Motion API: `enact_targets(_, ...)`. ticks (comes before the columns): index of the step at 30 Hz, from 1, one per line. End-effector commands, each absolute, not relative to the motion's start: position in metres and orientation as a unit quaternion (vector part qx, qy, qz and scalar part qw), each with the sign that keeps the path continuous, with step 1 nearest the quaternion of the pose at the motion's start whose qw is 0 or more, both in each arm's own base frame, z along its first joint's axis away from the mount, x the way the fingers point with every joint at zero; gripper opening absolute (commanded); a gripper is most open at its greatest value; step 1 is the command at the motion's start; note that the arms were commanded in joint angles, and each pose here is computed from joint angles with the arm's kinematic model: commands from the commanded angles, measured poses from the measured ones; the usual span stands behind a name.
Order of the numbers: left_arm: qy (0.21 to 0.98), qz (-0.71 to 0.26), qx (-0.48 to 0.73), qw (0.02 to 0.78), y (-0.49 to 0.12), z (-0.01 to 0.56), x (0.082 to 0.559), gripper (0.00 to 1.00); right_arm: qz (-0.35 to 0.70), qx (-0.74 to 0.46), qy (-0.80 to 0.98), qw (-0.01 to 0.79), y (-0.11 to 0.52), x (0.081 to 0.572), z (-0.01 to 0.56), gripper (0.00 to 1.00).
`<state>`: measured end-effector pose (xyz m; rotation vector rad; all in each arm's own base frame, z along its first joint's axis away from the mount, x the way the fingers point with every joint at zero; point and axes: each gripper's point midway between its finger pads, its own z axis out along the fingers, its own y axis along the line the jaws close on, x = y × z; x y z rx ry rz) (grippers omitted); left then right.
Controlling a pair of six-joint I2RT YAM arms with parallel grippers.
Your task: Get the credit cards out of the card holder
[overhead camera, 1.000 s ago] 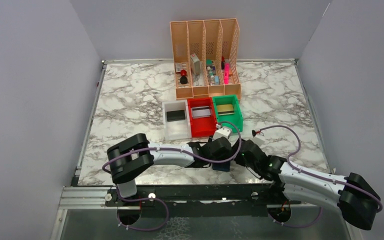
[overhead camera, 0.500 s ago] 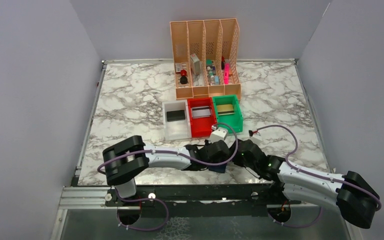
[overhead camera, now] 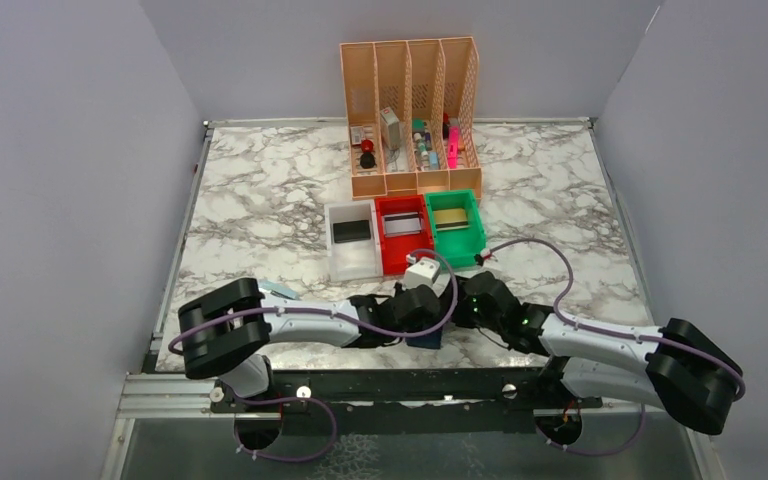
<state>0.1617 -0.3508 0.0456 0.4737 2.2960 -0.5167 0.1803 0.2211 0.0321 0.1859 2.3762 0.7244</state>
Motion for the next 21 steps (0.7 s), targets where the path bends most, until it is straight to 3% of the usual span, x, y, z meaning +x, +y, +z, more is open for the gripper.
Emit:
enact_targets(1,0.878,-0.241,0.155,0.384,-0.353,0.071,0.162,0.00,0.285,-0.005,0.918,0.274,0.231,0.160,0.018,0.63)
enact_targets(10,0.879,-0.243,0.146,0.385,-0.341,0.069,0.159,0.00,0.248,0.040,0.924,0.288,0.214,0.166,0.006,0.21)
enact_targets(16,0.884,-0.225,0.146,0.383,-0.324,0.066,0.156,0.01,0.256,0.026,0.918,0.301,0.211,0.165,0.011,0.25)
enact_targets(19,0.888,-0.211,0.148,0.381,-0.316,0.066,0.156,0.37,0.260,0.012,0.919,0.296,0.215,0.163,0.015,0.29)
enact_targets(21,0.889,-0.205,0.158,0.378,-0.315,0.064,0.154,0.53,0.266,0.005,0.918,0.295,0.218,0.164,0.021,0.33)
